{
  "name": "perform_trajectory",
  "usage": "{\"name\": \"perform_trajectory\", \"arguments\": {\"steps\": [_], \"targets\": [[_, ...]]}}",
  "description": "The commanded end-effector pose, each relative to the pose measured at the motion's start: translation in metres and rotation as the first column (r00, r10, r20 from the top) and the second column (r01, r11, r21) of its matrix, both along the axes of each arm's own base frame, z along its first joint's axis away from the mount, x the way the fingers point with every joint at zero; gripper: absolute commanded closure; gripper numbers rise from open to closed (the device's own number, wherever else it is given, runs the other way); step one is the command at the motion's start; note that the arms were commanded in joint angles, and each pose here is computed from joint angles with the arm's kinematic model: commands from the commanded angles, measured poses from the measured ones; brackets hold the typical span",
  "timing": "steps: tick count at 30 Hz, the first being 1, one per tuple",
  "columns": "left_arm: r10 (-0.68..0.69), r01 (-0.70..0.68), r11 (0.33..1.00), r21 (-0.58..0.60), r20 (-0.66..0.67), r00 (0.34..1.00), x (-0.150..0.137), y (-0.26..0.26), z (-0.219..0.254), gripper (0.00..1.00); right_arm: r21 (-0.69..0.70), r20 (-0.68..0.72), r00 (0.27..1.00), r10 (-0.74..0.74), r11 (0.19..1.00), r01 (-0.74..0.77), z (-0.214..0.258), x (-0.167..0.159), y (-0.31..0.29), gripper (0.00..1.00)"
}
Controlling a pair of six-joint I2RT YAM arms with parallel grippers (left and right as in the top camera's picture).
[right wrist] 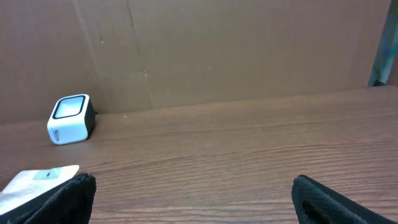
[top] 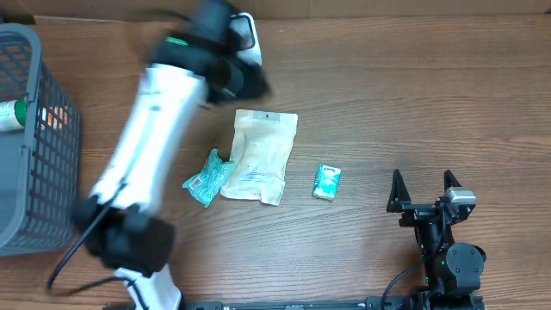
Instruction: Scan the item barcode
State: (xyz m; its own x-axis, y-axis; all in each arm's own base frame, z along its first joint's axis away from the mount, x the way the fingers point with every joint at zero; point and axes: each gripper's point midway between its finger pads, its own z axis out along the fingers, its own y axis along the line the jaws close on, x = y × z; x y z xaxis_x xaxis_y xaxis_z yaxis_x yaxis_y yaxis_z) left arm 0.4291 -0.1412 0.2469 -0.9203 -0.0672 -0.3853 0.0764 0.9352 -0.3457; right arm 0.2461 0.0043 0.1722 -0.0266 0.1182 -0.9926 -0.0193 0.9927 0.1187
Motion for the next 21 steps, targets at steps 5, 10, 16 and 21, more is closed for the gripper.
{"name": "perform_trajectory", "arguments": {"steps": [5, 10, 16, 21], "targets": [[0.326, -0.338, 0.941, -0.018, 0.312, 0.892, -0.013, 0.170, 0.131, 0.30, -0.005, 0.000, 1.000, -0.007, 1.000, 0.007, -0.003, 0.000, -0.001, 0.00], [0.557, -0.577, 0.816, -0.012, 0.282, 0.781, -0.042, 0.277, 0.126, 0.29, -0.005, 0.000, 1.000, -0.007, 1.000, 0.007, -0.003, 0.000, -0.001, 0.00], [0.742, -0.756, 0.655, 0.004, 0.189, 0.644, -0.074, 0.371, 0.090, 0.30, -0.005, 0.000, 1.000, -0.007, 1.000, 0.007, -0.003, 0.000, -0.001, 0.01], [0.817, -0.820, 0.570, 0.040, 0.071, 0.572, -0.079, 0.417, 0.037, 0.34, -0.005, 0.000, 1.000, -0.007, 1.000, 0.007, -0.003, 0.000, -0.001, 0.00]]}}
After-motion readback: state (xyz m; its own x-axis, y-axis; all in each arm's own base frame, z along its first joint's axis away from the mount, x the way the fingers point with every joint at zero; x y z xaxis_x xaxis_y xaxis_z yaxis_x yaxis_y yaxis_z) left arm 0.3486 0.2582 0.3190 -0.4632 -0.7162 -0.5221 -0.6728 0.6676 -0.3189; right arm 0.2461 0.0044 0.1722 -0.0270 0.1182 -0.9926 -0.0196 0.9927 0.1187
